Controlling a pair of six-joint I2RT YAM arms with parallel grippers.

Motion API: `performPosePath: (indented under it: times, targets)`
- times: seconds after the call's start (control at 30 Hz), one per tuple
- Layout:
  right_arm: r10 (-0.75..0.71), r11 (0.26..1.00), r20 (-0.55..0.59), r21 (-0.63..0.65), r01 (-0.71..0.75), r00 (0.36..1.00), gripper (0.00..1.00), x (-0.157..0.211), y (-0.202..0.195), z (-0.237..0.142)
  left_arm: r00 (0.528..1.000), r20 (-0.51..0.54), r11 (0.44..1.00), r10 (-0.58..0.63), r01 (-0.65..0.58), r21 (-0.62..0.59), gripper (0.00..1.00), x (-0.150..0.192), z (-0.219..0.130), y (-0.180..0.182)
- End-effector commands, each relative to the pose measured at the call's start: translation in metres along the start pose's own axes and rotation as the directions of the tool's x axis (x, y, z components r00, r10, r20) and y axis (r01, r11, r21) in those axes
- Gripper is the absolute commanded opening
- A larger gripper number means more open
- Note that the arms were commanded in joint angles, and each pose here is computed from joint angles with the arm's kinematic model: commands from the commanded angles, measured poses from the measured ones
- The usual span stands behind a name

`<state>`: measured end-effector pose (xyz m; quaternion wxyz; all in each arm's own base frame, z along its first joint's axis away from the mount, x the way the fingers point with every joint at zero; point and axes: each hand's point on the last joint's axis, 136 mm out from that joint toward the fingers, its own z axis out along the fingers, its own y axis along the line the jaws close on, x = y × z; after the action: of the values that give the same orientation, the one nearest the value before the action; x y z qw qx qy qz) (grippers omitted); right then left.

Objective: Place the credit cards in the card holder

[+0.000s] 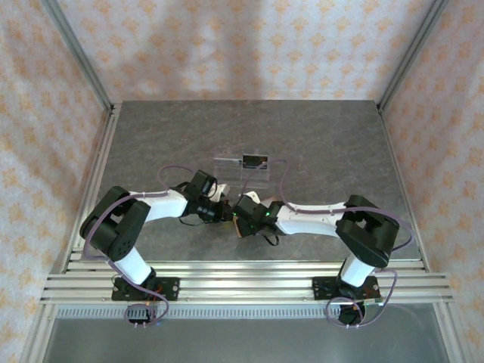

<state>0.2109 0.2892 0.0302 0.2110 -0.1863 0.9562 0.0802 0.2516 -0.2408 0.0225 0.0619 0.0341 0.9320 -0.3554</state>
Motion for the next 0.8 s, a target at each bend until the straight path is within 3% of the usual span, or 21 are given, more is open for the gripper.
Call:
performPosePath:
  times: [0.0,0.17,0.43,0.77]
  targets:
    - [0.058,0.998,-0.001,-0.026,-0.058,0.998,0.52,0.002,-0.005,-0.005,0.999,0.022,0.999,0.037,-0.037,0.018,0.13,-0.005,-0.009,-0.014]
    - [0.121,0.992,0.031,0.021,-0.122,0.992,0.49,0.0,-0.026,-0.009,0.999,-0.002,0.999,0.034,-0.034,0.037,0.13,-0.002,-0.01,-0.018]
    - [0.234,0.964,0.032,-0.135,-0.228,0.972,0.45,-0.002,-0.019,-0.01,0.996,0.081,0.988,0.039,-0.051,0.144,0.16,-0.015,-0.034,-0.06]
    - [0.347,0.903,0.004,-0.273,-0.333,0.938,0.41,-0.005,-0.007,-0.007,0.996,0.09,0.982,-0.011,-0.006,0.187,0.16,-0.031,-0.017,-0.075]
